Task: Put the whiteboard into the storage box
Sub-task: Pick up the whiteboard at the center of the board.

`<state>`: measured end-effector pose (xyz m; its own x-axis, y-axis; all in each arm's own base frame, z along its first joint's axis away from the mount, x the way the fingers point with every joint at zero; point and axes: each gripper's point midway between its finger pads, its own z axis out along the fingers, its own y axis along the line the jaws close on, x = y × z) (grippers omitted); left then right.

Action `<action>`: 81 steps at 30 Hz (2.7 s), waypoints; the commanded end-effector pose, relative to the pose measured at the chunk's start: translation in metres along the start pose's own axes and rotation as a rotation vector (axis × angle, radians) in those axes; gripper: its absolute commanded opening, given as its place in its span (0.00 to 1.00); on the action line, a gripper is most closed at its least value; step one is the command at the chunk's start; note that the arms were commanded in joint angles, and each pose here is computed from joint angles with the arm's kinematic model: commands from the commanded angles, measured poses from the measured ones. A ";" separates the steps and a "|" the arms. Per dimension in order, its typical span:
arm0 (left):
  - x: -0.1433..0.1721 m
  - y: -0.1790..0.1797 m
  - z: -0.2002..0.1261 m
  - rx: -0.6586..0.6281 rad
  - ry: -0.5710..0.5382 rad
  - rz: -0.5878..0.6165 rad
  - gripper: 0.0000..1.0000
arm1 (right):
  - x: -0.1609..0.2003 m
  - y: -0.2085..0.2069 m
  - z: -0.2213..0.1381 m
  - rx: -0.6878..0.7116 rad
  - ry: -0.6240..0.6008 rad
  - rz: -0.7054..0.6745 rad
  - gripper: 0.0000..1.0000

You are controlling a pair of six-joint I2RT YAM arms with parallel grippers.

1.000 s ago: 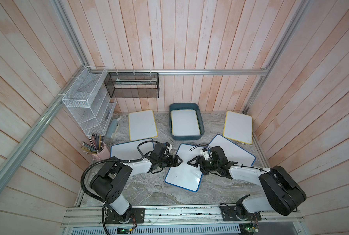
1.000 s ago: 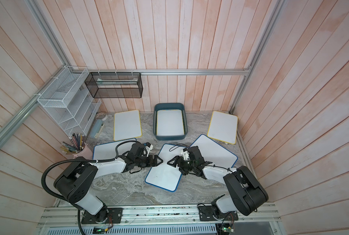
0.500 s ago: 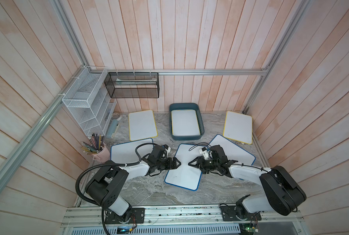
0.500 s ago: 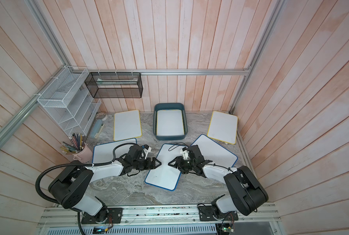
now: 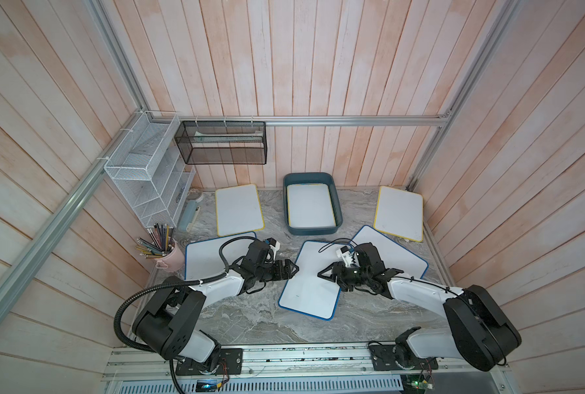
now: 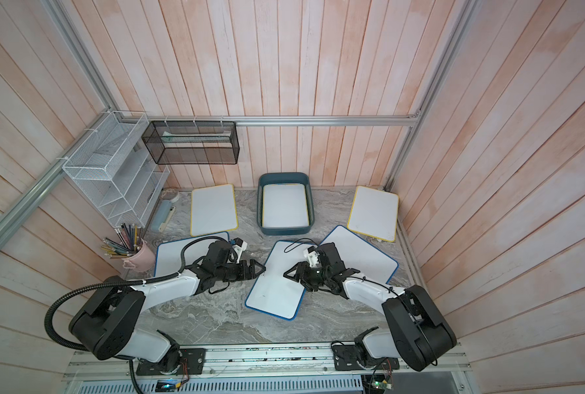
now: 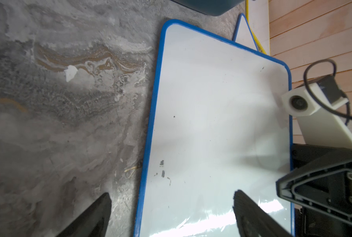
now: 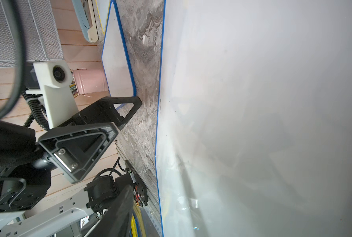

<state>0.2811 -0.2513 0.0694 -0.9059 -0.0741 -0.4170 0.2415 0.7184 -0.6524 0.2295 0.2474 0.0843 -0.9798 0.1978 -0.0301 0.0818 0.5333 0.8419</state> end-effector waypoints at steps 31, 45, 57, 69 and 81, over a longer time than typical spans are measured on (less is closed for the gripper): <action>-0.012 -0.007 -0.005 0.068 -0.065 0.025 0.94 | -0.020 0.022 -0.033 -0.083 -0.135 -0.072 0.71; -0.012 -0.008 -0.004 0.078 -0.069 0.024 0.94 | -0.032 -0.006 -0.047 0.045 -0.198 -0.002 0.51; -0.017 -0.012 0.001 0.092 -0.062 0.035 0.94 | -0.038 -0.004 -0.050 0.021 -0.211 0.003 0.27; -0.025 -0.006 -0.007 0.080 -0.110 0.014 0.94 | -0.044 0.003 -0.056 0.011 -0.210 -0.039 0.00; -0.049 0.013 -0.043 0.096 -0.257 -0.046 0.94 | -0.041 0.043 -0.077 -0.055 -0.169 -0.205 0.00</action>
<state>0.3125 -0.2093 0.1049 -0.8069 -0.2739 -0.5233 0.2307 0.6694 -0.7061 0.2560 0.1939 0.1316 -0.9413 0.2864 -0.1784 0.0098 0.5517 0.8340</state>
